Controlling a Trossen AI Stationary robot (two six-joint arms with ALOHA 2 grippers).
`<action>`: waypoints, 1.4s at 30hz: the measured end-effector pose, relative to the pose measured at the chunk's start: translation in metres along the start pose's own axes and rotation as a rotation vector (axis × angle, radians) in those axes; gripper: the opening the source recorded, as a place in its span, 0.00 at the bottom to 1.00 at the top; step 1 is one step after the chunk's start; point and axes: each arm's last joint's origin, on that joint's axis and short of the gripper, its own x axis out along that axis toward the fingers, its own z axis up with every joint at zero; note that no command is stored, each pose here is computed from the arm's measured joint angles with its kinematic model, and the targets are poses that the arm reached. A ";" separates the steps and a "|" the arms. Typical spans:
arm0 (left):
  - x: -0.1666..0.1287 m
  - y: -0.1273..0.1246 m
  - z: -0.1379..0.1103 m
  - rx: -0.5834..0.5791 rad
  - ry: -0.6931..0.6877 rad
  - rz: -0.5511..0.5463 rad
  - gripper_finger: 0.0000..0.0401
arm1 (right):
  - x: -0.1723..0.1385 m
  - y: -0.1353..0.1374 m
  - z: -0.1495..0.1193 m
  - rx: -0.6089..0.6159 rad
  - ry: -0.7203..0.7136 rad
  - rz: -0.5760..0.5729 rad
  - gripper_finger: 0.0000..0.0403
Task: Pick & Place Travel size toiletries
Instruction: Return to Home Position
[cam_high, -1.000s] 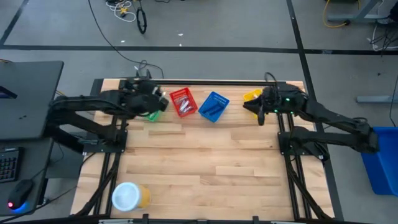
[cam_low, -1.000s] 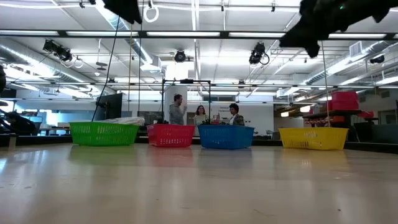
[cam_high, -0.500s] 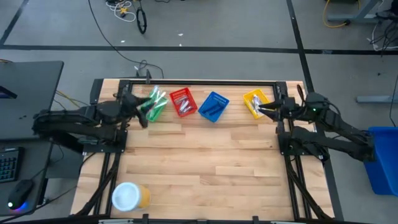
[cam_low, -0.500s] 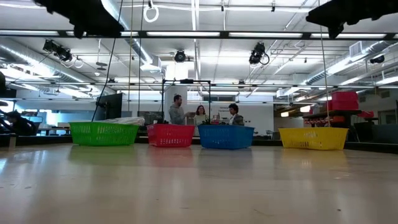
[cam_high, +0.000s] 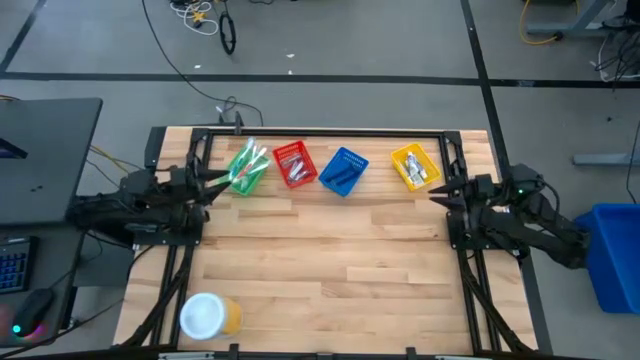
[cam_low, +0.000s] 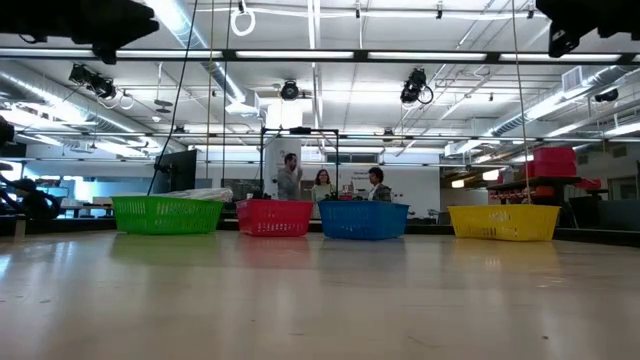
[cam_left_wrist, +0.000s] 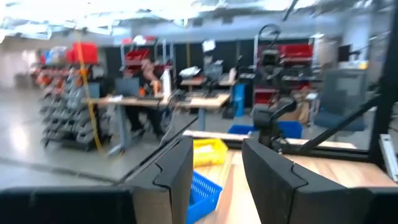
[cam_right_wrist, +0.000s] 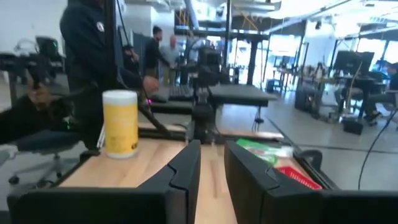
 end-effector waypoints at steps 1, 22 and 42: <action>-0.003 0.000 -0.002 0.006 -0.016 -0.015 0.36 | -0.002 0.001 -0.001 0.003 -0.014 -0.001 0.20; 0.015 -0.011 -0.074 -0.007 -0.021 -0.097 0.36 | 0.025 -0.008 -0.079 0.153 -0.072 0.066 0.20; 0.017 -0.011 -0.081 -0.055 -0.024 -0.072 0.36 | 0.028 -0.009 -0.093 0.142 -0.088 0.050 0.20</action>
